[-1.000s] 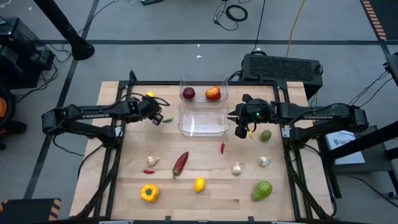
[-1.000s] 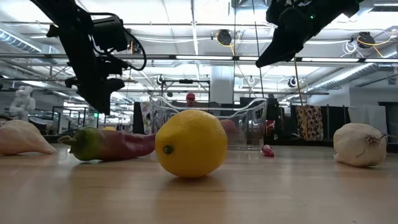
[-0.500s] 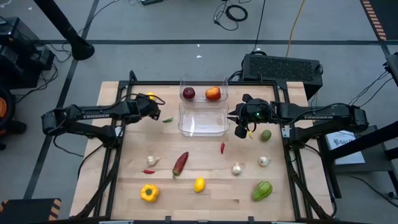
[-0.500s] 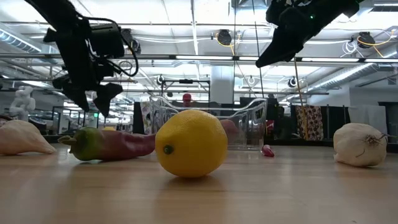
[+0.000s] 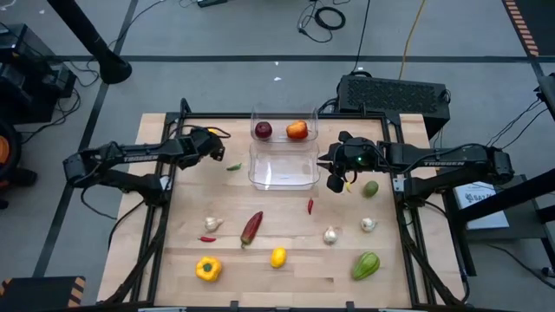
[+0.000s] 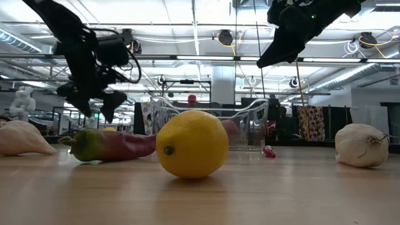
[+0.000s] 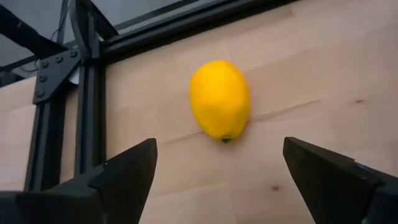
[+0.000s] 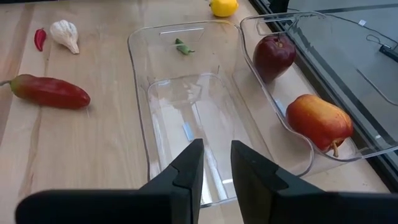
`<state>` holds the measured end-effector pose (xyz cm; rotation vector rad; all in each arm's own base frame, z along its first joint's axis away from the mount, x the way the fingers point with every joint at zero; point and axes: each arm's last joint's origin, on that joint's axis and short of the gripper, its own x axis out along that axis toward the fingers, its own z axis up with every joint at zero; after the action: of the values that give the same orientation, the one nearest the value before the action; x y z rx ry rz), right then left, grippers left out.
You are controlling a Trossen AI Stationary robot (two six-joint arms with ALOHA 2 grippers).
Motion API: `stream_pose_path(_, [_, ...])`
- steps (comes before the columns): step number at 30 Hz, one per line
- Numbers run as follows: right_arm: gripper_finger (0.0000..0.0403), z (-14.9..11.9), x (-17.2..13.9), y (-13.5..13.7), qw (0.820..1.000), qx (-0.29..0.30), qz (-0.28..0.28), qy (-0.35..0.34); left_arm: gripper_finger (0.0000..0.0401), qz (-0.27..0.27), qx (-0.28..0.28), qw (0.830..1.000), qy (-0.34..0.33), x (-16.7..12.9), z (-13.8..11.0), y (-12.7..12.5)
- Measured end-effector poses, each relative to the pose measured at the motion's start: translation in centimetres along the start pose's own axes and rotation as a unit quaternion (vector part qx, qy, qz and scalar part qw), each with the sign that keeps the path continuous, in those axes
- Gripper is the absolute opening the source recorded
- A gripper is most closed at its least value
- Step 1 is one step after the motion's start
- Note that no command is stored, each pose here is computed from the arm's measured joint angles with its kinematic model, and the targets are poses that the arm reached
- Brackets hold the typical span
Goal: Sort produce into baskets
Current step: Put the top lemon into the top transparent bin
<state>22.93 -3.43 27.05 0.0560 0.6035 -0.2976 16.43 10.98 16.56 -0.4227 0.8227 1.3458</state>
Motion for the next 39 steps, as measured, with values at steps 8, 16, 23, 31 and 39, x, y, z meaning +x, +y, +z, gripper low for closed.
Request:
stream_pose_path(8, [0.0073, 0.1, 0.0, 0.0, 1.000, 0.005, 0.001, -0.006, 0.0355, 0.011, 0.017, 1.000, 0.002, 3.2, -0.2, -1.9])
stream_pose_path(16, [0.0073, 0.1, 0.0, 0.0, 1.000, 0.000, 0.001, -0.005, 0.0355, 0.061, 0.015, 0.998, 0.016, 5.4, -0.4, -1.5])
stream_pose_path(23, [0.0073, 0.0, 0.0, 0.0, 1.000, -0.002, 0.000, 0.001, 0.0354, 0.046, 0.031, 0.998, 0.005, 6.5, 0.0, -1.8])
stream_pose_path(31, [0.0073, 0.0, 0.0, 0.0, 1.000, 0.000, 0.001, 0.001, 0.0310, 0.050, 0.050, 0.997, 0.010, 7.1, 0.2, -1.5])
stream_pose_path(39, [0.0073, 0.0, 0.0, 0.0, 1.000, 0.000, 0.001, 0.001, 0.0263, 0.044, 0.083, 0.996, -0.007, 7.1, 0.5, -1.7])
